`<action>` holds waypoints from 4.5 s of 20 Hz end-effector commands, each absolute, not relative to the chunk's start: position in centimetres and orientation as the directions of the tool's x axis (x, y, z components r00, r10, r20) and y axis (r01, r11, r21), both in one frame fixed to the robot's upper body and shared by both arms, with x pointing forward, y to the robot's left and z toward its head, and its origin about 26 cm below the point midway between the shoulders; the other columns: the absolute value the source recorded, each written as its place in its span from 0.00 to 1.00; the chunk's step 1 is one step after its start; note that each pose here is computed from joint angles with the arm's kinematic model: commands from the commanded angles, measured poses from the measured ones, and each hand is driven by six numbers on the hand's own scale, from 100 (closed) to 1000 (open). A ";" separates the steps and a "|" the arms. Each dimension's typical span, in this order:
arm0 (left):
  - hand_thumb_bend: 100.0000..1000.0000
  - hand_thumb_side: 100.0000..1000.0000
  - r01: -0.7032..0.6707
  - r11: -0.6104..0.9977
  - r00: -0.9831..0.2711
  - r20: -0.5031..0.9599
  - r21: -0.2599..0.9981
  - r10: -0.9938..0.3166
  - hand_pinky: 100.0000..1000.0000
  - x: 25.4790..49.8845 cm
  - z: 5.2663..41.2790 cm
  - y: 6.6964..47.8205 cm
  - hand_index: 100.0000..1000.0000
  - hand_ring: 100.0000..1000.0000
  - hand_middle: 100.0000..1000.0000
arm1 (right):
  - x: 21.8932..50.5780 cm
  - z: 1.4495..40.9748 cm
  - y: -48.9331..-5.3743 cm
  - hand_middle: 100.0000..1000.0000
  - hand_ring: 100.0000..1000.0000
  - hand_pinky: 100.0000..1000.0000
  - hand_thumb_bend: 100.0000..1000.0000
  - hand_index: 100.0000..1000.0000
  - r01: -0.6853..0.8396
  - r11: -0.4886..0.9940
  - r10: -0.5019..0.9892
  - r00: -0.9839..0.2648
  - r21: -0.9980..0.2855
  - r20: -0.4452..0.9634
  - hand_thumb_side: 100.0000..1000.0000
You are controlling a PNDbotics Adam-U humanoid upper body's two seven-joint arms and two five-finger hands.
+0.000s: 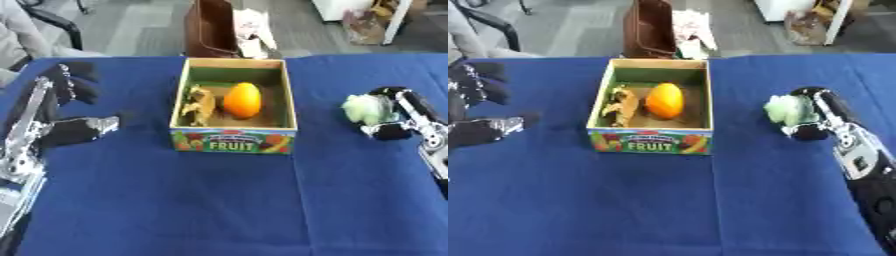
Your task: Pick up objects on the table and place them in the box.
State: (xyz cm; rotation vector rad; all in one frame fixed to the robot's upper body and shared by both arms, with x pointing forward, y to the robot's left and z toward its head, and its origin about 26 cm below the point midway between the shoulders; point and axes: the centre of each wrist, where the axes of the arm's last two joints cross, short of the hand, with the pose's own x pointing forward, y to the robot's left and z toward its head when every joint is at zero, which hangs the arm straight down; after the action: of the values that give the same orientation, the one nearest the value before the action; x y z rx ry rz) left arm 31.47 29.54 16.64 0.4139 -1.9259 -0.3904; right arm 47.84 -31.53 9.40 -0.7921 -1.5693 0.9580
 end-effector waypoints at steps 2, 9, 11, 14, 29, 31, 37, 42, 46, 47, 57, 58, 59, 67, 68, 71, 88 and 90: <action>0.79 0.01 -0.112 0.881 -0.385 0.798 0.459 -0.465 0.53 31.5 17.4 29.5 0.72 0.51 0.55 | 48.1 11.0 -32.1 0.44 0.46 0.35 0.08 0.53 0.110 0.456 0.882 -0.188 -0.883 0.432 0.00; 0.79 0.01 -0.114 0.883 -0.381 0.801 0.456 -0.463 0.54 31.4 17.3 29.6 0.72 0.51 0.55 | 48.1 11.4 -32.0 0.35 0.36 0.23 0.07 0.45 0.199 0.499 0.863 -0.201 -0.843 0.464 0.00; 0.79 0.01 -0.115 0.882 -0.380 0.801 0.456 -0.464 0.54 31.4 17.3 29.6 0.72 0.51 0.55 | 48.2 11.9 -31.7 0.34 0.35 0.23 0.06 0.45 0.209 0.516 0.852 -0.228 -0.831 0.472 0.00; 0.79 0.01 -0.114 0.883 -0.377 0.803 0.455 -0.462 0.54 31.4 17.2 29.6 0.72 0.51 0.55 | 48.4 13.4 -30.8 0.34 0.36 0.23 0.07 0.45 0.212 0.543 0.828 -0.296 -0.813 0.476 0.00; 0.79 0.00 -0.083 0.891 -0.412 0.798 0.447 -0.439 0.55 31.2 17.5 29.0 0.72 0.51 0.55 | 49.6 20.2 -21.5 0.37 0.38 0.27 0.08 0.47 0.084 0.569 0.675 -0.615 -0.818 0.406 0.00; 0.79 0.00 -0.076 0.892 -0.429 0.793 0.445 -0.432 0.55 31.2 17.8 28.7 0.72 0.51 0.55 | 49.8 19.4 -20.3 0.37 0.39 0.29 0.09 0.48 0.058 0.549 0.675 -0.619 -0.834 0.401 0.00; 0.79 0.00 -0.051 0.898 -0.461 0.787 0.438 -0.410 0.54 31.3 18.6 27.9 0.71 0.51 0.55 | 50.3 17.0 -17.5 0.38 0.41 0.30 0.09 0.49 0.015 0.514 0.690 -0.602 -0.858 0.403 0.00; 0.79 0.00 -0.030 0.903 -0.487 0.783 0.429 -0.388 0.54 31.5 19.1 27.1 0.71 0.51 0.55 | 50.4 16.4 -16.2 0.40 0.43 0.32 0.10 0.50 0.032 0.500 0.708 -0.591 -0.866 0.387 0.00; 0.79 0.00 -0.021 0.904 -0.495 0.781 0.426 -0.379 0.54 31.5 19.3 26.9 0.71 0.51 0.54 | 50.4 15.9 -15.8 0.41 0.44 0.32 0.11 0.52 0.043 0.501 0.716 -0.581 -0.864 0.386 0.00; 0.79 0.00 -0.019 0.905 -0.497 0.781 0.425 -0.377 0.54 31.6 19.3 26.8 0.71 0.51 0.54 | 50.4 15.9 -15.7 0.42 0.45 0.33 0.11 0.53 0.046 0.504 0.717 -0.580 -0.863 0.387 0.00; 0.79 0.00 -0.015 0.906 -0.490 0.787 0.422 -0.375 0.54 31.7 19.1 26.7 0.71 0.51 0.54 | 50.3 16.9 -15.3 0.83 0.87 0.77 0.52 0.88 0.089 0.516 0.697 -0.621 -0.852 0.357 0.24; 0.79 0.00 -0.015 0.906 -0.488 0.788 0.422 -0.375 0.54 31.7 19.1 26.7 0.71 0.51 0.54 | 50.3 17.1 -15.3 0.85 0.91 0.81 0.56 0.89 0.091 0.520 0.692 -0.628 -0.850 0.356 0.27; 0.79 0.00 -0.016 0.906 -0.486 0.789 0.422 -0.376 0.54 31.7 19.0 26.8 0.71 0.51 0.54 | 50.3 17.3 -15.3 0.87 0.94 0.83 0.60 0.91 0.094 0.524 0.687 -0.635 -0.847 0.354 0.27; 0.79 0.00 -0.031 0.905 -0.466 0.795 0.424 -0.388 0.54 31.6 18.5 27.2 0.71 0.51 0.54 | 49.7 20.1 -15.8 0.90 0.99 0.86 0.65 0.93 0.128 0.638 0.612 -0.683 -0.759 0.399 0.21; 0.79 0.00 -0.033 0.905 -0.464 0.796 0.424 -0.390 0.54 31.6 18.4 27.3 0.71 0.51 0.54 | 49.5 20.5 -15.9 0.90 0.98 0.85 0.65 0.92 0.128 0.655 0.598 -0.690 -0.745 0.408 0.21; 0.79 0.00 -0.040 0.906 -0.454 0.800 0.422 -0.393 0.54 31.6 18.2 27.5 0.71 0.51 0.54 | 48.9 21.7 -16.5 0.88 0.96 0.83 0.64 0.91 0.124 0.700 0.556 -0.712 -0.703 0.428 0.21; 0.79 0.00 -0.118 0.905 -0.399 0.816 0.408 -0.419 0.53 31.6 16.9 29.1 0.71 0.50 0.53 | 42.2 23.8 -27.5 0.77 0.82 0.62 0.44 0.85 0.114 0.877 0.384 -0.748 -0.466 0.540 0.15; 0.79 0.00 -0.125 0.907 -0.393 0.819 0.402 -0.417 0.53 31.6 16.7 29.2 0.70 0.50 0.53 | 41.3 23.1 -28.8 0.77 0.82 0.61 0.41 0.85 0.113 0.881 0.385 -0.734 -0.459 0.559 0.14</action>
State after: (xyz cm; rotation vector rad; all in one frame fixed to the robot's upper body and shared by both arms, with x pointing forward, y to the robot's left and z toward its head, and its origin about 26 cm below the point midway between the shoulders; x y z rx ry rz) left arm 31.66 28.63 15.98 0.3647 -1.9489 -0.3320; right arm 41.88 -27.79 20.78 -0.3352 -2.3167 0.5282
